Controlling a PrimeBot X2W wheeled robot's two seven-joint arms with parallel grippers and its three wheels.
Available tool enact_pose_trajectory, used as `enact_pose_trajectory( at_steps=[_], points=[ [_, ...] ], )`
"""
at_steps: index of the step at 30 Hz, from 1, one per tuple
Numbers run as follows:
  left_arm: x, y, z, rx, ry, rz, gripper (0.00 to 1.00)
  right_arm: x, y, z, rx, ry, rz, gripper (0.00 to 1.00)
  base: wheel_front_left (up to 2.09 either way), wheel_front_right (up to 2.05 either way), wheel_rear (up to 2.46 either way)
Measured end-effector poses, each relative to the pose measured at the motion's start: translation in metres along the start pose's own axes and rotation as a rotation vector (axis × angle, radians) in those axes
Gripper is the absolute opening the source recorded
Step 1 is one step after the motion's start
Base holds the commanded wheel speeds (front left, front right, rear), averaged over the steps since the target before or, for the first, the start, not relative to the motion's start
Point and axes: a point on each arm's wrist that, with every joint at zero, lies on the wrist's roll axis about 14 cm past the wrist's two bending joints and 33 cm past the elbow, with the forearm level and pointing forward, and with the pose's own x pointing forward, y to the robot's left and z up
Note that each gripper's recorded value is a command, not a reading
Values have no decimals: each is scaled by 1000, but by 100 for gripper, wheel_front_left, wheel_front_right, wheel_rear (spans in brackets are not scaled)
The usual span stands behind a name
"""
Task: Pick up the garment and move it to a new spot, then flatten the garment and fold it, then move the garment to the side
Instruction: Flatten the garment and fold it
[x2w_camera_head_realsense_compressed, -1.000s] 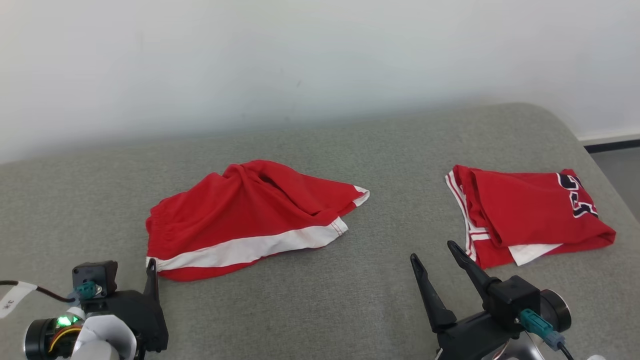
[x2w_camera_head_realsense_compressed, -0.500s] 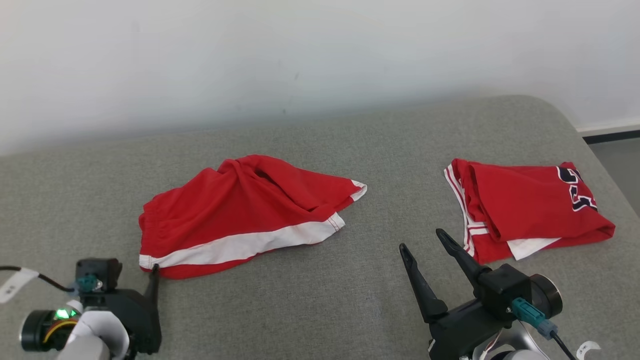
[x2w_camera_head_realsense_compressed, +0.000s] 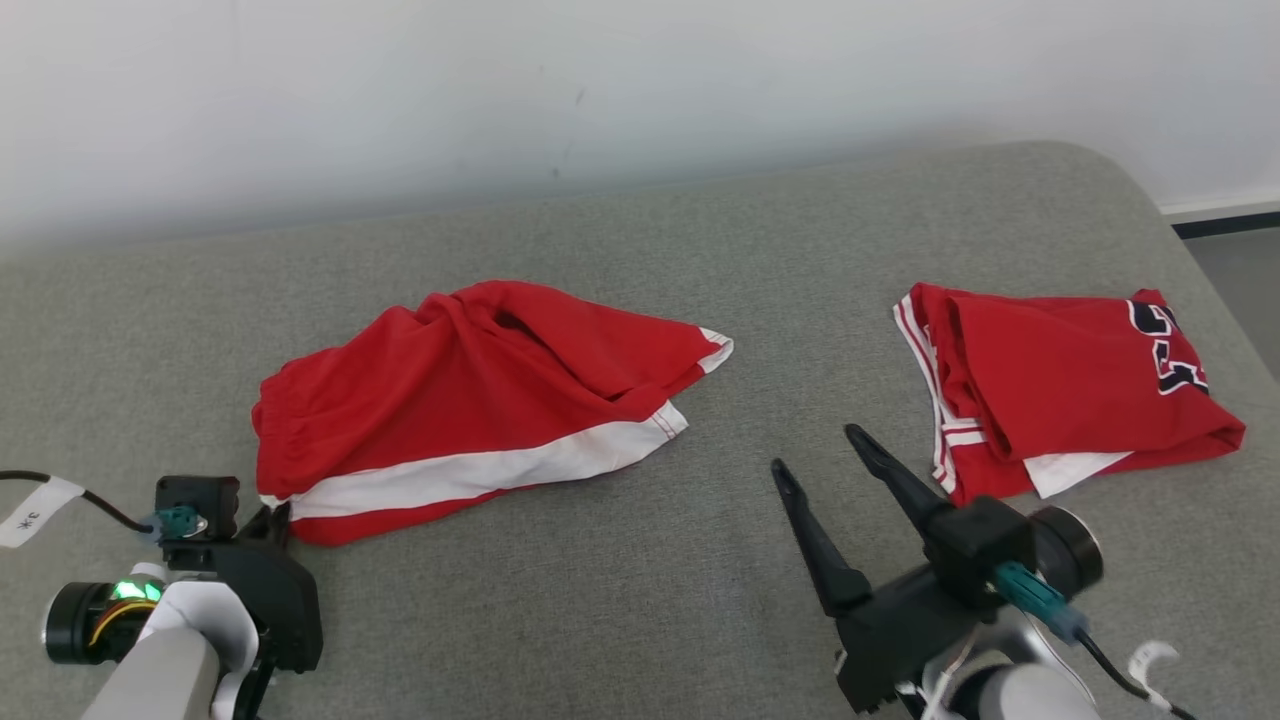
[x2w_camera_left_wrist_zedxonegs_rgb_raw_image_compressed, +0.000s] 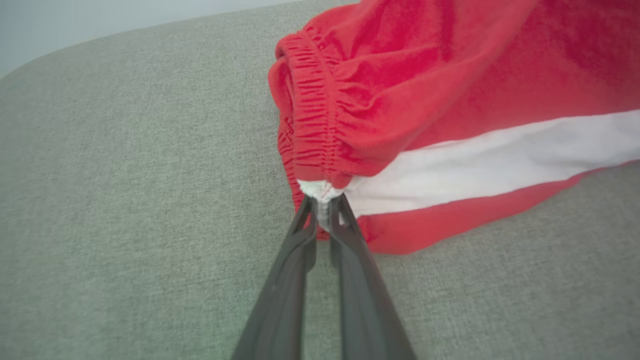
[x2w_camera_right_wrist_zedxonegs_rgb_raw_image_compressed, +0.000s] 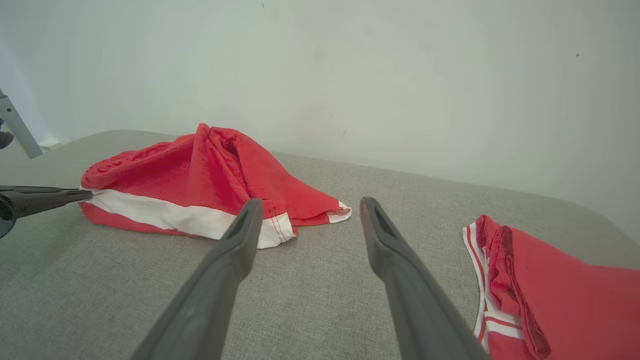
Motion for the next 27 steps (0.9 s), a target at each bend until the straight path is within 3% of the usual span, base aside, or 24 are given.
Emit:
enact_pose_trajectory(
  at_steps=[9,14,20,27],
  points=[
    [2,-10,-2,-55,-48,-7,0,60,26,-7,-73,129,133,100,0,0,0],
    [1,-14,9,-58,-88,-8,0,85,3,-58,-121,355,120,100,0,0,0],
    [2,-4,11,-75,-106,19,0,100,27,-90,-129,453,213,100,0,0,0],
    [5,5,4,-85,-97,35,0,109,32,-111,-129,492,249,100,0,0,0]
  ],
)
